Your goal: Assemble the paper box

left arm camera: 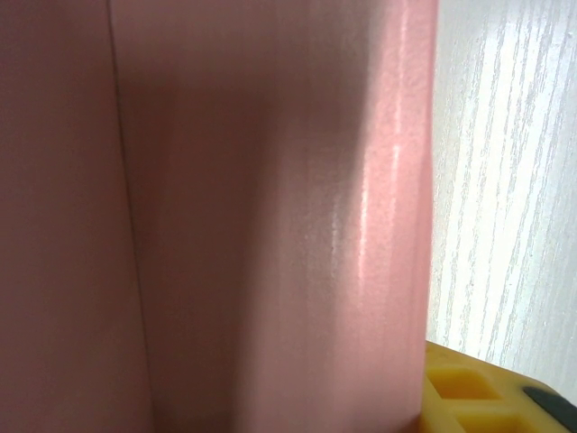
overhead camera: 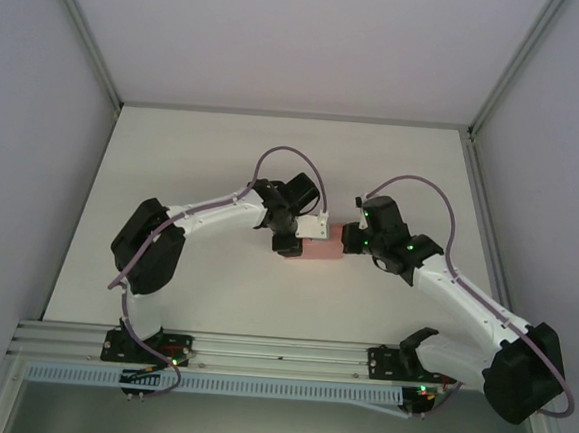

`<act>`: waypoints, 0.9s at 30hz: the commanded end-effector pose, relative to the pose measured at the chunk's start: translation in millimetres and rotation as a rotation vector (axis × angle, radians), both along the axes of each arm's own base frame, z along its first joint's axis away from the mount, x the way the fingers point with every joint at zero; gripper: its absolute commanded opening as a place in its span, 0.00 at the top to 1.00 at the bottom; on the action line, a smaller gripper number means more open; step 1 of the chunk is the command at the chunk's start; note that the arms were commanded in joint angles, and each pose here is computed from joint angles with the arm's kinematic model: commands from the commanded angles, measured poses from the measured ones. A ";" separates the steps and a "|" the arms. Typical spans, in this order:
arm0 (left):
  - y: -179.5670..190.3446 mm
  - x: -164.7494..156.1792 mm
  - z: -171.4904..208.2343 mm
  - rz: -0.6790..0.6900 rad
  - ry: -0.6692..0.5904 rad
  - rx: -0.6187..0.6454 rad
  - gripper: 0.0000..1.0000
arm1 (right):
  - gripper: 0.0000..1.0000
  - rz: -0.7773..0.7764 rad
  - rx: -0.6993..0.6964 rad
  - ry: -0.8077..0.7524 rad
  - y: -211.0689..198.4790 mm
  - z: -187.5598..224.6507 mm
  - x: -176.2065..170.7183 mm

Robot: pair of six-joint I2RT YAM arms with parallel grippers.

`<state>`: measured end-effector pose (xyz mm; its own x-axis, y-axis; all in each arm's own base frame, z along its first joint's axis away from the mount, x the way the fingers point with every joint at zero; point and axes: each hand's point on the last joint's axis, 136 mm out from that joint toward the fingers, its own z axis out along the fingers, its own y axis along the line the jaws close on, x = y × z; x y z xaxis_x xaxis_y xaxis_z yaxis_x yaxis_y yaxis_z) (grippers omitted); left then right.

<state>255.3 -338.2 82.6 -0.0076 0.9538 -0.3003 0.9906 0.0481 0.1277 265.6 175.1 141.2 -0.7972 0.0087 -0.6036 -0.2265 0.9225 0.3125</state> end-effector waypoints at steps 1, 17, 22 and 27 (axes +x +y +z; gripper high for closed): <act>-4.6 -5.0 -4.2 -0.026 0.022 0.005 0.55 | 0.89 -0.020 0.007 -0.011 -2.0 9.8 3.2; -6.2 -4.7 -2.6 -0.029 0.017 0.003 0.55 | 1.00 -0.012 0.028 0.025 5.4 -4.5 5.1; -8.9 -4.2 -0.4 -0.033 0.009 -0.007 0.55 | 1.00 -0.086 -0.022 0.101 -11.4 -31.3 -5.7; -9.8 -2.9 2.1 -0.036 0.002 -0.014 0.55 | 1.00 -0.125 -0.116 0.151 -36.2 -62.4 -25.2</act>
<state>255.6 -338.8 82.8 -0.0034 0.9554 -0.2952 0.9894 0.0461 0.1375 265.6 171.1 125.3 -0.8083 0.0619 -0.5855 -0.1693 0.9280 0.3320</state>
